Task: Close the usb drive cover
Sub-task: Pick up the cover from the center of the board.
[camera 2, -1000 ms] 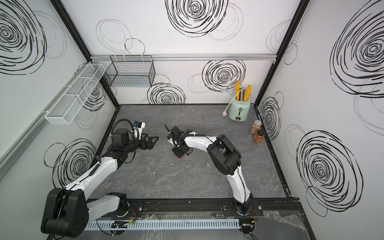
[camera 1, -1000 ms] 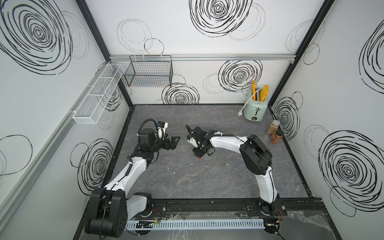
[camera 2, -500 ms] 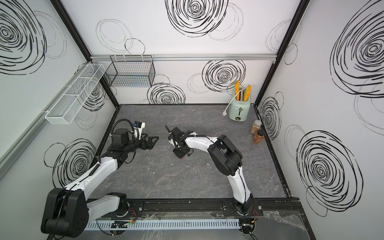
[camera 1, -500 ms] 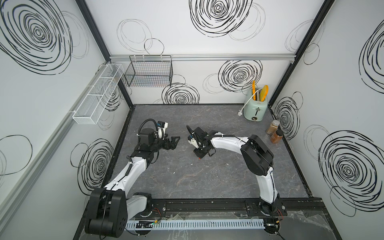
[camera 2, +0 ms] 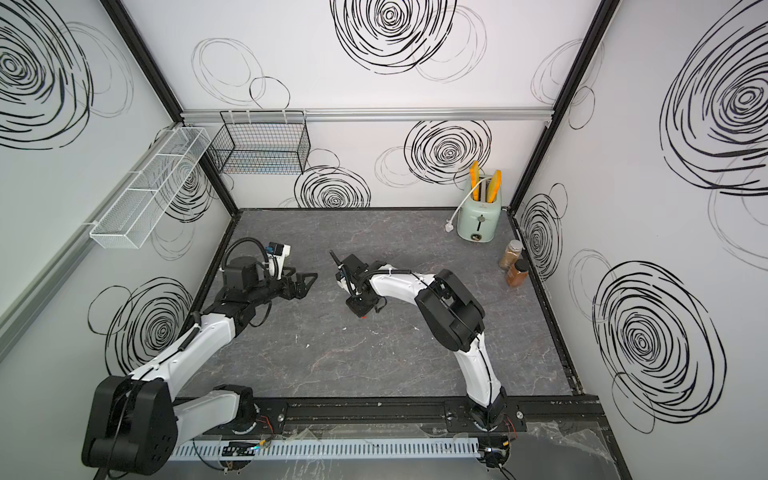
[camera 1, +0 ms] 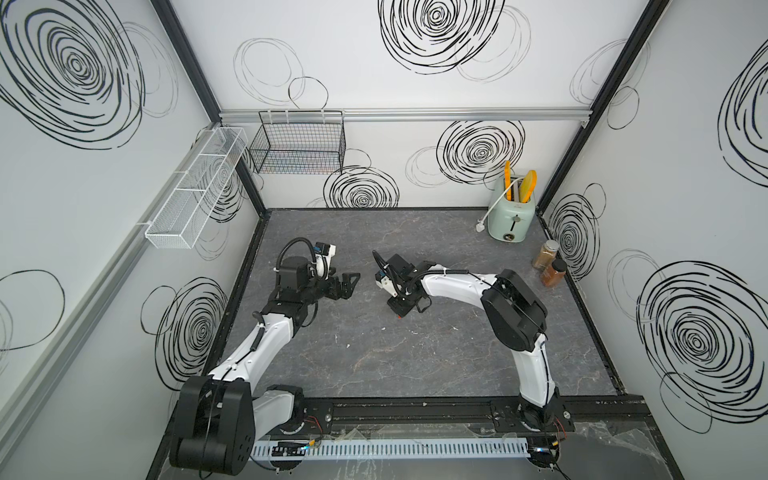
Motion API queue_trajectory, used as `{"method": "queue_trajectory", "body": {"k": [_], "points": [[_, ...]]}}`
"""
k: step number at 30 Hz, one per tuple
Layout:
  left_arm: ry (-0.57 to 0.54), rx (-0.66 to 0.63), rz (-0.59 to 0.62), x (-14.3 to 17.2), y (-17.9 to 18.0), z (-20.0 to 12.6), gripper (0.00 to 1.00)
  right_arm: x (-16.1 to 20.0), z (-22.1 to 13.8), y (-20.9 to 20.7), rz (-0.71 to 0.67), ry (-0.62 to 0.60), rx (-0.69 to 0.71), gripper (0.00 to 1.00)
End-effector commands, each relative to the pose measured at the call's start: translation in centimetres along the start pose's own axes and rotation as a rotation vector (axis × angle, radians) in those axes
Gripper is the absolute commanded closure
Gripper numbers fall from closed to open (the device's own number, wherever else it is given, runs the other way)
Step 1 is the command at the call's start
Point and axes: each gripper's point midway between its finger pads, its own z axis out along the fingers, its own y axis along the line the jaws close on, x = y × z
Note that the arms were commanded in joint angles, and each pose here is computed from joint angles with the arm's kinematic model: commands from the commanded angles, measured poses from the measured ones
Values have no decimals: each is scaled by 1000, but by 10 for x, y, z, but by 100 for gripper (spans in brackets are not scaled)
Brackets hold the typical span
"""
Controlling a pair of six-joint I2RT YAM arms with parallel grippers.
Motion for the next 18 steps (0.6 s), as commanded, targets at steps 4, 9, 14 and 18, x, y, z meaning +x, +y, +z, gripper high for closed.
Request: {"method": "queue_trajectory", "body": {"k": [4, 9, 14, 18], "points": [[1, 22, 43, -6, -7, 6, 2, -19, -24, 6, -38, -66, -10, 80], [31, 59, 24, -1, -15, 12, 2, -35, -54, 5, -62, -183, -27, 81], [61, 156, -29, 3, -33, 19, 2, -34, -87, -6, -69, -300, -43, 82], [103, 271, -71, 10, -58, 23, 5, -26, -114, -15, -103, -413, -29, 83]]}}
